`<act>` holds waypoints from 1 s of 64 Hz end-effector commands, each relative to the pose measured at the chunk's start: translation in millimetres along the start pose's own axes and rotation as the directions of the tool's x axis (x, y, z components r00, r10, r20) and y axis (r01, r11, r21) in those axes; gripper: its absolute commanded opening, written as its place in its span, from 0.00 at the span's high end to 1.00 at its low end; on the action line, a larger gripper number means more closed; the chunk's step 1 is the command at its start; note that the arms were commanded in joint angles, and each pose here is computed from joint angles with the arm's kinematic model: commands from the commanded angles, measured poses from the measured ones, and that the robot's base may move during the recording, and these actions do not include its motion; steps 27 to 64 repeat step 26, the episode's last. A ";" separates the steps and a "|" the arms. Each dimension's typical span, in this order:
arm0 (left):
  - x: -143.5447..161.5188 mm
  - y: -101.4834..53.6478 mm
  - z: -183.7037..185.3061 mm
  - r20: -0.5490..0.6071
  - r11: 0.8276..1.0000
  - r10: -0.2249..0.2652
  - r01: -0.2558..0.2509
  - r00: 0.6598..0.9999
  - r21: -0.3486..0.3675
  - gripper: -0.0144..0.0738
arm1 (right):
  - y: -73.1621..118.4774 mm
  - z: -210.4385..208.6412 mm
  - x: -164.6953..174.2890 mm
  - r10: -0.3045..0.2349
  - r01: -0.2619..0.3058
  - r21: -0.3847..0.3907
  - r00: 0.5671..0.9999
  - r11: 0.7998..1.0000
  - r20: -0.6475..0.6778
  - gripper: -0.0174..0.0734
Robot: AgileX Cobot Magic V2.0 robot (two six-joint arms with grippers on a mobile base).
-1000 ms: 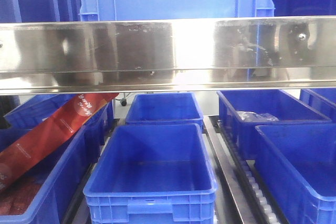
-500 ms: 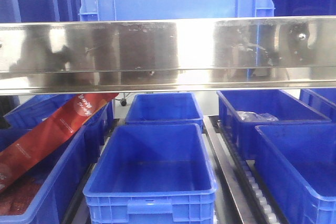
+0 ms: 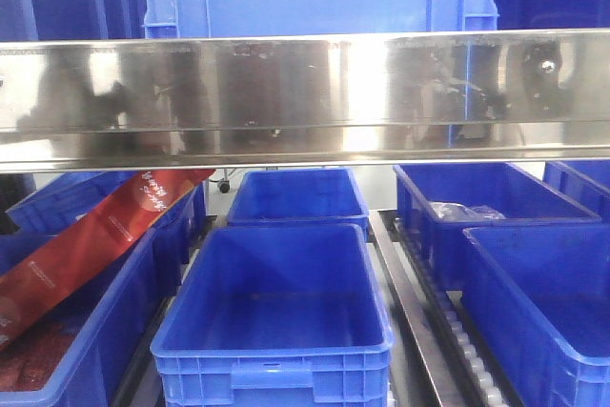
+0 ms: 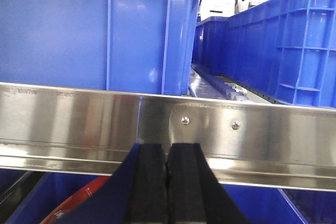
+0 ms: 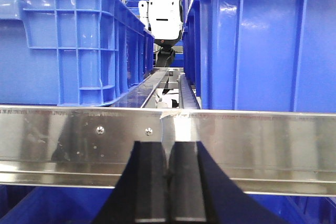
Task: Place valve from conveyor to right shelf box
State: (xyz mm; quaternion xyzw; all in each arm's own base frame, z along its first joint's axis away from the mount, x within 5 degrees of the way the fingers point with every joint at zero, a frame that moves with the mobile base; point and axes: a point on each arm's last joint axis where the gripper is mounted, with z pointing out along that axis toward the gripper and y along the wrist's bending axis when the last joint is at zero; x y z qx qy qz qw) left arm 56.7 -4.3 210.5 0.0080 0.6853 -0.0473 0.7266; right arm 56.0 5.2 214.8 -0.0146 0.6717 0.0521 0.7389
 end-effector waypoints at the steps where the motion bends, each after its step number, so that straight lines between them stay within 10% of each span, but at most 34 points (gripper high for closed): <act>1: -2.8 -0.1 -0.6 0.027 1.000 -0.009 0.009 1.000 0.000 0.96 | -0.4 -0.3 -1.5 -0.009 0.009 0.006 1.000 1.000 0.023 0.99; 64: -2.8 -0.1 -0.6 0.027 1.000 -0.009 0.009 1.000 0.000 0.96 | -0.4 -0.3 -1.5 -0.009 0.009 0.006 1.000 1.000 0.023 0.99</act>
